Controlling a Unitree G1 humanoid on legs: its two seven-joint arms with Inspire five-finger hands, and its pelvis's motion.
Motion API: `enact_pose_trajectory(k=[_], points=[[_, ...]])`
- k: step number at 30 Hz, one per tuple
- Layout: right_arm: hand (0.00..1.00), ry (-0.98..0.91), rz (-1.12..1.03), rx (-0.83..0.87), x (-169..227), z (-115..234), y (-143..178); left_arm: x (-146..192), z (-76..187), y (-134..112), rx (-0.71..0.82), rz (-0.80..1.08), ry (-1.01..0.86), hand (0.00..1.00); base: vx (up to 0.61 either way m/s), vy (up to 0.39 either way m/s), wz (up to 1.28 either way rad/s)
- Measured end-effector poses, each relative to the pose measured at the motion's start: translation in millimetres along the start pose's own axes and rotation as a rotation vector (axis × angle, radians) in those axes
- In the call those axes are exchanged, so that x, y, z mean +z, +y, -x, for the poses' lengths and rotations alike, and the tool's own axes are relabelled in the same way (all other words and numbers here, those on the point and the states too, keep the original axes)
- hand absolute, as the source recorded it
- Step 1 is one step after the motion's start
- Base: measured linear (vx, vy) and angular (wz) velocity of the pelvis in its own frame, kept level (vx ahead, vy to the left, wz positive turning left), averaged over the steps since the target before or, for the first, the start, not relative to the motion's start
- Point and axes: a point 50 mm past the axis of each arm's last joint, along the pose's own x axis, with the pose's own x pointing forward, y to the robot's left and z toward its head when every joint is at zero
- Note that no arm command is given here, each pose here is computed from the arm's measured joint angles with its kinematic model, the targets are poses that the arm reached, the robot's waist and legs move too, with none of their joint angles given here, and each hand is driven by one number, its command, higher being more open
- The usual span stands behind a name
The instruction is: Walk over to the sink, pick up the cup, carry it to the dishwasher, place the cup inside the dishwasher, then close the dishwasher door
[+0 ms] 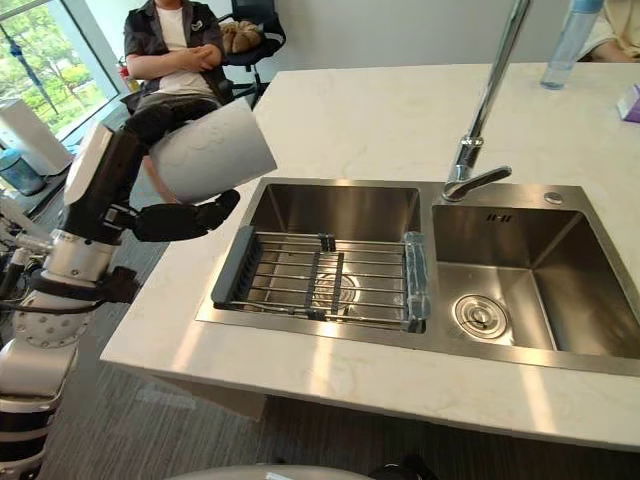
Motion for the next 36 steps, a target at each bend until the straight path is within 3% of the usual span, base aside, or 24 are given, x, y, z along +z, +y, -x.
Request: enact_pose_trajectory(k=[5, 9, 14, 16, 20, 25, 30, 32, 34, 36], points=[[1.00, 0.011, 0.114, -0.001, 4.5, -1.4, 4.1, -17.7, 29.0, 14.0, 0.023, -0.053, 0.143, 0.00, 0.00, -0.010, 0.33], [1.00, 0.018, 0.088, -0.047, 3.3, 0.6, -9.7, -26.9, 50.0, 20.8, 0.068, -0.060, 0.238, 0.00, 0.00, 0.000, 1.06], [1.00, -0.027, 0.065, -0.090, 9.5, 6.1, -27.8, -30.4, 44.7, 19.0, 0.094, -0.037, 0.221, 0.00, 0.04, 0.143, 2.11], [1.00, -0.068, 0.021, -0.059, 1.4, 6.8, -24.9, -34.9, 46.6, 27.2, 0.190, -0.021, 0.238, 0.00, -0.15, 0.105, 2.05], [1.00, -0.051, 0.033, -0.069, 7.2, 6.4, -25.5, -35.7, 52.5, 25.9, 0.275, 0.047, 0.236, 0.00, -0.02, 0.114, 0.44], [1.00, -0.033, 0.044, -0.033, 6.9, 2.5, -9.9, -25.4, 41.8, -0.8, 0.258, 0.169, 0.152, 0.00, -0.03, 0.256, 0.59], [1.00, -0.072, -0.018, -0.055, 10.8, 7.8, -24.6, -8.1, 25.6, -35.9, 0.247, 0.354, 0.074, 0.00, 0.08, 0.269, 1.59], [1.00, -0.079, -0.047, -0.012, 5.6, 6.2, -15.2, -2.0, 15.8, -55.9, 0.226, 0.461, 0.042, 0.00, 0.05, 0.119, 2.87], [1.00, -0.061, -0.013, 0.007, -3.3, 6.2, -11.7, 1.9, 12.4, -101.8, 0.090, 0.586, 0.085, 0.00, 0.16, 0.028, 3.15], [1.00, -0.066, 0.042, 0.024, 0.5, 5.0, -5.2, 6.9, 16.4, -121.7, -0.036, 0.607, 0.109, 0.00, 0.30, 0.073, 1.83]])
